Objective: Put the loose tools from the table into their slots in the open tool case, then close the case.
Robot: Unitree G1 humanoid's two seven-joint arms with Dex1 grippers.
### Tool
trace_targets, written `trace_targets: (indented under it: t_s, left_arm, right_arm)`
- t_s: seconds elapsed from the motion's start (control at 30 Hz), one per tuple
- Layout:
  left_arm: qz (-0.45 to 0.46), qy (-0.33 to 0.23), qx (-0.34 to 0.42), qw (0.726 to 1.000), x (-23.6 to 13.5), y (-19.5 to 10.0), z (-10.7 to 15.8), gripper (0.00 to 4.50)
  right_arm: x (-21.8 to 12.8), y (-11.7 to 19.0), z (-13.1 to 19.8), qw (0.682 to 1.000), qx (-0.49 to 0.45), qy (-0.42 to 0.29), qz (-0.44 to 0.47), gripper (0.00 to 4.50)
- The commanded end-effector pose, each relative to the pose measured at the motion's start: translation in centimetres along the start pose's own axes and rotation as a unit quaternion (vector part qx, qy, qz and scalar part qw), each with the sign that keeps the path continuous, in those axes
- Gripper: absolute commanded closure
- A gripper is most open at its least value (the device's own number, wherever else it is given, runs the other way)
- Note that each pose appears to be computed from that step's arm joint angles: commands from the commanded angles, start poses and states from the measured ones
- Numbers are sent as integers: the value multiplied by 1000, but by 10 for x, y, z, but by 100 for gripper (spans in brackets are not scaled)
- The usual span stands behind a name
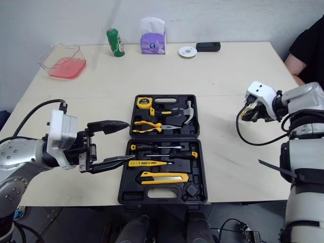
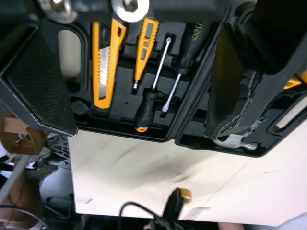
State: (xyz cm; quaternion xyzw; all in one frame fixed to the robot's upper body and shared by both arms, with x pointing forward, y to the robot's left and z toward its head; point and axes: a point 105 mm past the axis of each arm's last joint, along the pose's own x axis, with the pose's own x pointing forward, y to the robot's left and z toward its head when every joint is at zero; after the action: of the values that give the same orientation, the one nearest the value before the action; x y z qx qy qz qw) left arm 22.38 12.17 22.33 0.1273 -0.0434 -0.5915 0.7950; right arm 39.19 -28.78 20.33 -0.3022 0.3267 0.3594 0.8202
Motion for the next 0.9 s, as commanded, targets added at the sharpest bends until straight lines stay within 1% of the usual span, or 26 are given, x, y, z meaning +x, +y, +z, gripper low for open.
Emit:
trace_targets:
  t_s: [0.03,0.13,0.17,0.27,0.33,0.43,0.5,0.57,0.67,0.73,0.8,0.83,0.87,0.9]
  left_arm:
    - [-19,-17,0,1000,4,-4,2,0]
    - [-24,-18,-2,1000,7,-4,-2,0]
    - [-26,-18,-1,1000,8,-4,-3,0]
    - [-28,-17,5,999,9,-2,-5,0]
    - [-33,-14,4,999,9,-2,-6,0]
    - [-33,-11,12,999,9,1,-6,0]
    - [-33,-12,13,999,9,2,-6,0]
    - [-36,-13,13,999,10,1,-6,0]
    - [-33,-11,5,999,10,3,-7,0]
    - [-29,-12,5,1000,9,6,-7,0]
    - [-28,-12,6,1000,8,7,-7,0]
    - [-29,-12,5,999,8,7,-7,0]
    - [-31,-12,3,999,8,6,-7,0]
    - [-33,-11,1,999,8,6,-8,0]
  right_arm:
    - [-17,14,10,996,-58,-8,65,446]
    - [-16,33,5,991,-100,-9,91,446]
    - [-16,44,3,989,-104,-9,103,446]
    - [-18,80,-14,981,-128,19,145,446]
    - [-20,100,-25,976,-132,35,170,446]
    - [-15,126,-35,974,-121,19,192,446]
    - [-8,132,-39,977,-113,-2,182,446]
    - [-3,135,-47,978,-116,3,173,446]
    - [3,148,-53,975,-96,-11,198,446]
    - [5,142,-55,978,-119,-6,170,446]
    - [5,138,-54,981,-116,-7,155,446]
    - [2,140,-53,980,-110,-10,165,403]
    - [1,142,-50,980,-111,-15,167,340]
    - [0,143,-48,979,-112,-18,167,314]
